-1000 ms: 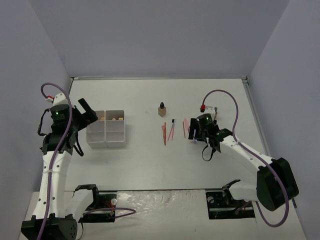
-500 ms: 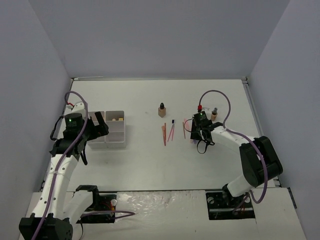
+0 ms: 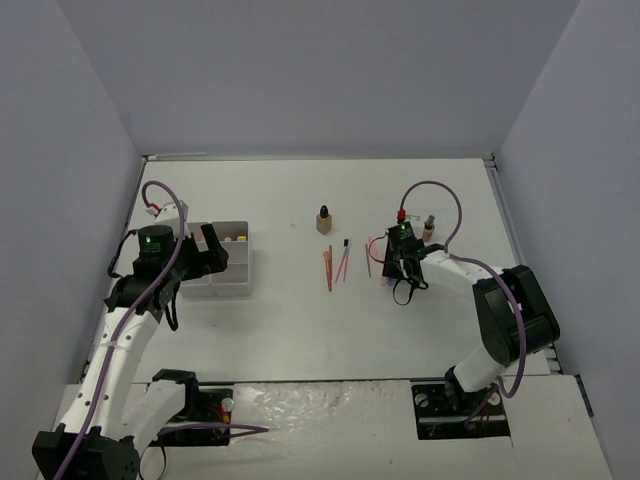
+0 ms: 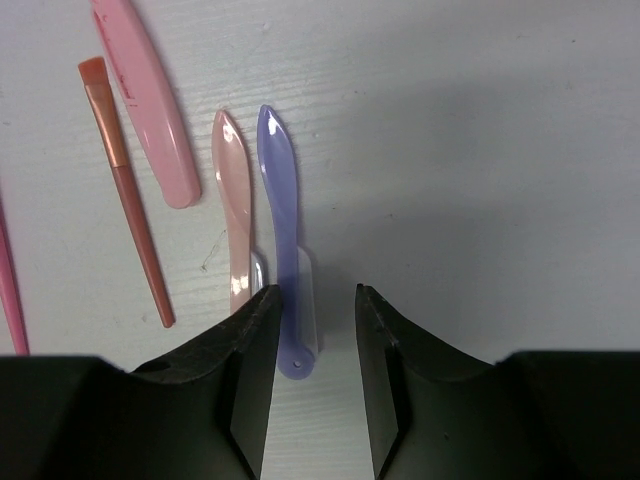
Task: Organize the makeup
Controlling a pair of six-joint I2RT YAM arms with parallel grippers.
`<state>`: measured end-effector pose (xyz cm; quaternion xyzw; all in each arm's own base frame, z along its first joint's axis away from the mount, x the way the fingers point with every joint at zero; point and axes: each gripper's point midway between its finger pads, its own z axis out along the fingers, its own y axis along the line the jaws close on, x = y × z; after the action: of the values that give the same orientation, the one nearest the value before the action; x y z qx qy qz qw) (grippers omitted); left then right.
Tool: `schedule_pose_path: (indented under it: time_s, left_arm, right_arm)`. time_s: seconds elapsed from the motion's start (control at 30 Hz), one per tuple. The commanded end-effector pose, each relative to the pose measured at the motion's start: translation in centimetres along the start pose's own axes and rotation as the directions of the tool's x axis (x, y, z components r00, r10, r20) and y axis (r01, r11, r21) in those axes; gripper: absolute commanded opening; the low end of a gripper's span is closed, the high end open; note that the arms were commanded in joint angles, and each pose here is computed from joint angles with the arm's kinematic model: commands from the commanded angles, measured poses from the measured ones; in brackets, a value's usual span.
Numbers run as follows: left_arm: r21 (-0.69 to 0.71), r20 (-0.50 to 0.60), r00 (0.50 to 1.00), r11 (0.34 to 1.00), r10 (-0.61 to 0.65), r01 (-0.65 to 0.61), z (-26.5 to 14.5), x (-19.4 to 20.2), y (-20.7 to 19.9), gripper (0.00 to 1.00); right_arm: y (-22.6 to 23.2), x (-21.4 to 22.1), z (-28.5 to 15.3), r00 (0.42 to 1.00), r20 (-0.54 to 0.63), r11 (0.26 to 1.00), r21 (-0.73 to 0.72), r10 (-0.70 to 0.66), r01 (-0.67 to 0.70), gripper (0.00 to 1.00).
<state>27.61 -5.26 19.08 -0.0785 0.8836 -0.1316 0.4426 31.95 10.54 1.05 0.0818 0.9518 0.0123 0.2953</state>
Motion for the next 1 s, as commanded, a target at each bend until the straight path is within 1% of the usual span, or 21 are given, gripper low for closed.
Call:
schedule_pose_path:
  time_s: [0.0, 0.3, 0.5, 0.6, 0.8, 0.87, 0.93, 0.97]
  left_arm:
    - [0.088, 0.084, 0.996, 0.996, -0.015, 0.008, -0.6, -3.2, -2.5, 0.97]
    - [0.109, 0.055, 0.998, 0.993, -0.040, 0.033, -0.4, -2.7, -2.9, 0.97]
    - [0.115, 0.053, 0.997, 0.992, -0.051, 0.045, -0.6, -2.9, -3.1, 0.97]
    - [0.120, 0.051, 0.997, 0.992, -0.056, 0.050, -0.6, -3.0, -3.2, 0.97]
    - [0.159, 0.039, 0.996, 0.984, -0.084, 0.077, -0.8, -3.3, -4.4, 0.97]
    - [0.180, 0.035, 0.995, 0.980, -0.090, 0.082, -1.0, -3.5, -5.2, 0.97]
    - [0.209, 0.024, 0.995, 0.974, -0.097, 0.090, -1.1, -3.5, -6.2, 0.97]
    - [0.229, 0.019, 0.994, 0.968, -0.106, 0.099, -1.2, -3.7, -7.0, 0.97]
  right_arm:
    - [-1.1, 0.8, 0.5, 1.000, -0.012, 0.999, 0.031, 0.018, -0.017, 0.33]
    - [0.1, 0.7, 0.9, 1.000, -0.030, 1.000, -0.013, 0.000, -0.001, 0.33]
    - [-0.2, 2.0, 1.3, 0.998, -0.066, 1.000, -0.007, 0.010, -0.011, 0.32]
    - [-0.6, 2.6, 1.4, 0.997, -0.076, 1.000, 0.008, 0.017, -0.017, 0.28]
    - [-1.2, 2.1, 0.5, 0.999, -0.044, 0.999, 0.027, 0.026, -0.025, 0.03]
    - [-0.9, 1.1, -0.4, 1.000, -0.003, 1.000, 0.003, 0.020, -0.020, 0.00]
    - [-0.1, -0.7, -1.8, 0.998, 0.066, 0.999, -0.040, 0.019, -0.016, 0.00]
    - [0.8, -1.6, -2.9, 0.994, 0.112, 0.997, -0.080, 0.001, 0.008, 0.00]
